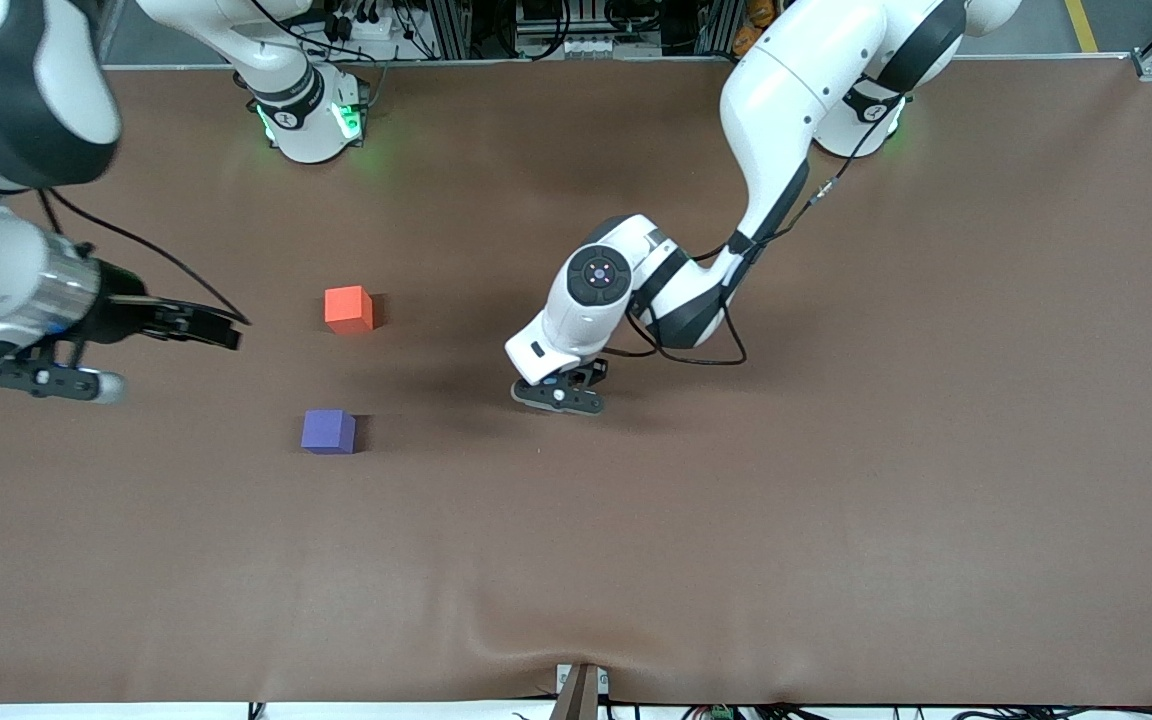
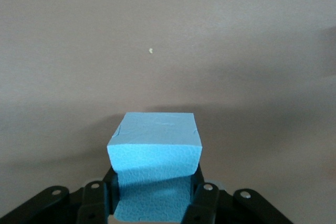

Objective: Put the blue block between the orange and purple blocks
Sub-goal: 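Carry the blue cube to mid-table while the right gripper reaches toward it, then grasp the blue cube with the right gripper while the left gripper releases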

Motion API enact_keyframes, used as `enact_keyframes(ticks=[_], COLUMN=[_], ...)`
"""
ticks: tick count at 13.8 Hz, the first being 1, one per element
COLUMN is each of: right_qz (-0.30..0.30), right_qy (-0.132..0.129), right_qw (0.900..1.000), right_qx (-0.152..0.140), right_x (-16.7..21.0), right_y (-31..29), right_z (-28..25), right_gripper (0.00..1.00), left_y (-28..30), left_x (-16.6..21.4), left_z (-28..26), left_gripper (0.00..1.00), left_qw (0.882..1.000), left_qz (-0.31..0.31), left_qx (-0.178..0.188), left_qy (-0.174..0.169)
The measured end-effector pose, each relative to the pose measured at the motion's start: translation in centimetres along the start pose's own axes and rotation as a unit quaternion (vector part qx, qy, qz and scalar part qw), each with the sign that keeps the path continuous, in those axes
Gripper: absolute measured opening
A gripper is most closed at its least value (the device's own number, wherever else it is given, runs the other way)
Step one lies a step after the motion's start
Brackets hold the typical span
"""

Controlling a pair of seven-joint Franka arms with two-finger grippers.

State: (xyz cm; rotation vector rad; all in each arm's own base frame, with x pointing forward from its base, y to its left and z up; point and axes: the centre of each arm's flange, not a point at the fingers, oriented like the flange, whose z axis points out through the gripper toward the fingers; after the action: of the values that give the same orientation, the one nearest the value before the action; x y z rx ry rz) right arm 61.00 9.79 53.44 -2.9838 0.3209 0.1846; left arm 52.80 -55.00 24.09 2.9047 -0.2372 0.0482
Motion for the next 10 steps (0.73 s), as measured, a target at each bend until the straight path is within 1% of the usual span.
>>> enact_keyframes(ticks=[1, 3, 5, 8, 9, 10], right_qz=[0.010, 0.037, 0.065, 0.107, 0.123, 0.136], right_qy=[0.001, -0.006, -0.016, -0.020, -0.020, -0.021], right_qw=[1.000, 0.999, 0.998, 0.994, 0.992, 0.990], right_qx=[0.000, -0.005, -0.012, -0.017, -0.018, -0.019], right_x=[0.0, 0.0, -0.4, -1.1, -1.1, -1.1], right_y=[-0.9, -2.3, -4.0, -5.7, -5.7, -5.7], right_z=[0.5, 1.9, 3.3, 4.1, 4.1, 4.2], right_gripper=[1.00, 1.00, 1.00, 1.00, 1.00, 1.00], left_y=[0.2, 0.8, 1.6, 2.8, 3.1, 3.3], left_x=[-0.4, -1.6, -2.0, -2.8, -3.0, -3.2], left_z=[1.0, 3.2, 3.5, 3.8, 3.9, 3.9], left_gripper=[0.53, 0.53, 0.53, 0.53, 0.60, 0.70], left_qw=[1.000, 1.000, 1.000, 1.000, 1.000, 0.999], left_qz=[0.001, 0.000, 0.005, -0.019, -0.027, -0.033], left_qx=[0.001, 0.002, -0.001, -0.008, -0.008, -0.008], left_qy=[-0.003, -0.011, -0.006, 0.000, 0.000, -0.001])
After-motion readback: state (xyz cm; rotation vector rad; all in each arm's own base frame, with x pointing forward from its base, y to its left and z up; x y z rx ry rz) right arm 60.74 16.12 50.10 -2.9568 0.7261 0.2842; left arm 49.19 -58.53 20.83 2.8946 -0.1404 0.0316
